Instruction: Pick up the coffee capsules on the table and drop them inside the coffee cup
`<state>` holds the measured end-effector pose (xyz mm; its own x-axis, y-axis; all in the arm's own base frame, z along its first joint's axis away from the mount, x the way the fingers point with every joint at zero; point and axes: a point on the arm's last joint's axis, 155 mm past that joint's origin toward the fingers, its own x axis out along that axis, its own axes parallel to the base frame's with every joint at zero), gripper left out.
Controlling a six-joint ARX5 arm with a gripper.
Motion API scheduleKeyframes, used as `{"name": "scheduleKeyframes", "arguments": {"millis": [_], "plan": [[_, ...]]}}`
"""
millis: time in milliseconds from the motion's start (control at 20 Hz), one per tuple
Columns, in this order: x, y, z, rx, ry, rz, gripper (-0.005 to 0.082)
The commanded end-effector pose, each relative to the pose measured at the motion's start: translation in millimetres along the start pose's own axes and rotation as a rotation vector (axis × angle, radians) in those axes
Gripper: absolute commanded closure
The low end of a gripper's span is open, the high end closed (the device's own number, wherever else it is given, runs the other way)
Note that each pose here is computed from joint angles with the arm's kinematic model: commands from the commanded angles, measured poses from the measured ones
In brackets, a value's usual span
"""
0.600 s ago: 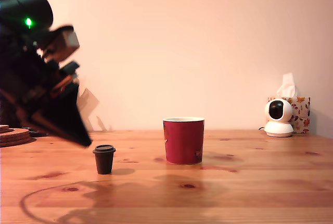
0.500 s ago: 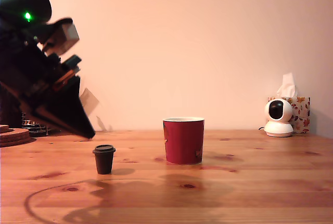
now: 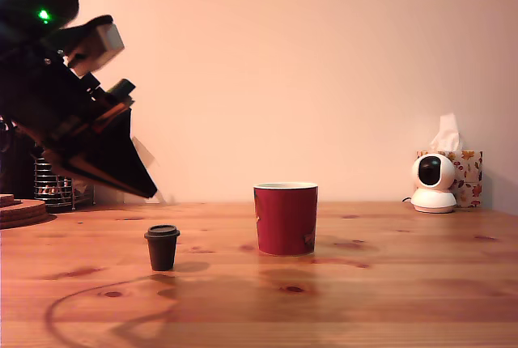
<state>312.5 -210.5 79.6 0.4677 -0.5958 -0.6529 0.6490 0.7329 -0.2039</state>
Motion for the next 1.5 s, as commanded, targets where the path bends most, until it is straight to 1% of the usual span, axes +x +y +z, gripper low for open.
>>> {"name": "scheduleKeyframes", "arguments": {"millis": [0, 100, 150, 200, 250, 300, 350, 400, 600, 700, 800, 1000, 1100, 1250, 1450], "plan": [[1, 2, -16, -0.029, 0.005, 0.018, 0.0790], [1, 4, -13, -0.027, -0.018, 0.028, 0.0784], [1, 4, -5, -0.016, -0.047, 0.029, 0.0748], [1, 4, -1, -0.011, -0.064, 0.028, 0.0652], [0, 3, 4, -0.012, -0.084, 0.026, 0.0523], [0, 4, 8, -0.012, -0.098, 0.027, 0.0364], [0, 4, 9, -0.031, -0.103, 0.027, 0.0241], [0, 4, 9, -0.030, -0.104, 0.030, 0.0216], [-1, 4, 15, -0.035, -0.127, 0.030, 0.0216], [-1, 7, 15, -0.038, -0.128, 0.045, 0.0219], [-1, 14, 15, -0.040, -0.128, 0.080, 0.0219], [-1, 14, 17, -0.033, -0.138, 0.082, 0.0219], [-1, 15, 16, -0.024, -0.160, 0.084, 0.0219], [-2, 23, 11, -0.028, -0.180, 0.109, 0.0219], [-4, 27, 17, -0.018, -0.215, 0.127, 0.0219]]}}
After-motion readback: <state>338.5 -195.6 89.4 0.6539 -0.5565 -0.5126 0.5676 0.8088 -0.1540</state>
